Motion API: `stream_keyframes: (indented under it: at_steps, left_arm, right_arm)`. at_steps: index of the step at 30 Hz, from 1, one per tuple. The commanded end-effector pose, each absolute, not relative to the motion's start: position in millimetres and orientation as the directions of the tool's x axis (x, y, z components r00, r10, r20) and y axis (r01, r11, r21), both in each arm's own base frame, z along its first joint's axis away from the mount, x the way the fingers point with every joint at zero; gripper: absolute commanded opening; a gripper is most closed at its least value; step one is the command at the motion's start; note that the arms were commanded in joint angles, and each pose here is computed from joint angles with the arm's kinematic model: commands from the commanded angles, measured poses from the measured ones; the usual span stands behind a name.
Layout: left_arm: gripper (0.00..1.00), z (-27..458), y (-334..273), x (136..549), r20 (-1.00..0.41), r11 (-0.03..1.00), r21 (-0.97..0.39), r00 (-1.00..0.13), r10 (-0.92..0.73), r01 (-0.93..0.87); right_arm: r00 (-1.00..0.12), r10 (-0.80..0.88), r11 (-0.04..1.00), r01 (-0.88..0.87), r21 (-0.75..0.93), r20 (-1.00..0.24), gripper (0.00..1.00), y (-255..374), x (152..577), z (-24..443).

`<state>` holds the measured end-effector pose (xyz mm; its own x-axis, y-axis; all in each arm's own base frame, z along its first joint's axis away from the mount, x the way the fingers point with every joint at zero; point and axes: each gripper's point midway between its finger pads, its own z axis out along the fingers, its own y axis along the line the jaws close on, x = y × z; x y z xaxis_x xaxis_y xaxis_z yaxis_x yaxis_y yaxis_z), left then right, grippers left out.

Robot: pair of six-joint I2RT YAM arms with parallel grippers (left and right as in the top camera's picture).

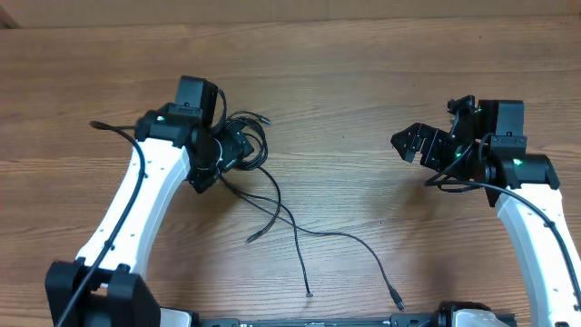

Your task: Untangle cables

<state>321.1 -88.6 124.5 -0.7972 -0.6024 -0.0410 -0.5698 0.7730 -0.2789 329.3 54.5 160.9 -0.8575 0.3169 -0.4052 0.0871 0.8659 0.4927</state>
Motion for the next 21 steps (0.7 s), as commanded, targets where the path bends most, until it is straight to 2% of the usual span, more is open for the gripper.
stream_keyframes:
  at_steps: [1,5,9,11,16,21]
  left_arm:
    - [0.94,110,-91,321,-0.012,0.750,-0.251,-0.773,-0.635,-0.612]
    - [0.98,93,-102,328,-0.023,0.779,-0.227,-0.796,-0.605,-0.585]
    - [0.75,81,-118,356,-0.069,0.785,-0.289,-0.806,-0.588,-0.548]
    - [0.67,77,-127,374,-0.113,0.793,-0.331,-0.813,-0.571,-0.511]
    - [0.63,68,-145,412,-0.307,0.918,-0.340,-0.899,-0.313,-0.204]
    - [0.56,42,-147,416,-0.320,0.952,-0.285,-0.926,-0.199,-0.107]
  right_arm:
    - [-0.849,0.304,0.866,0.058,0.496,-0.432,1.00,57,331,171]
    - [-0.853,0.305,0.866,0.062,0.496,-0.425,1.00,57,329,169]
    - [-0.861,0.305,0.866,0.072,0.496,-0.408,1.00,57,326,167]
    - [-0.864,0.305,0.865,0.076,0.495,-0.401,1.00,58,324,166]
    - [-0.869,0.305,0.865,0.082,0.494,-0.389,1.00,58,321,164]
    - [-0.869,0.305,0.865,0.083,0.494,-0.388,1.00,58,321,164]
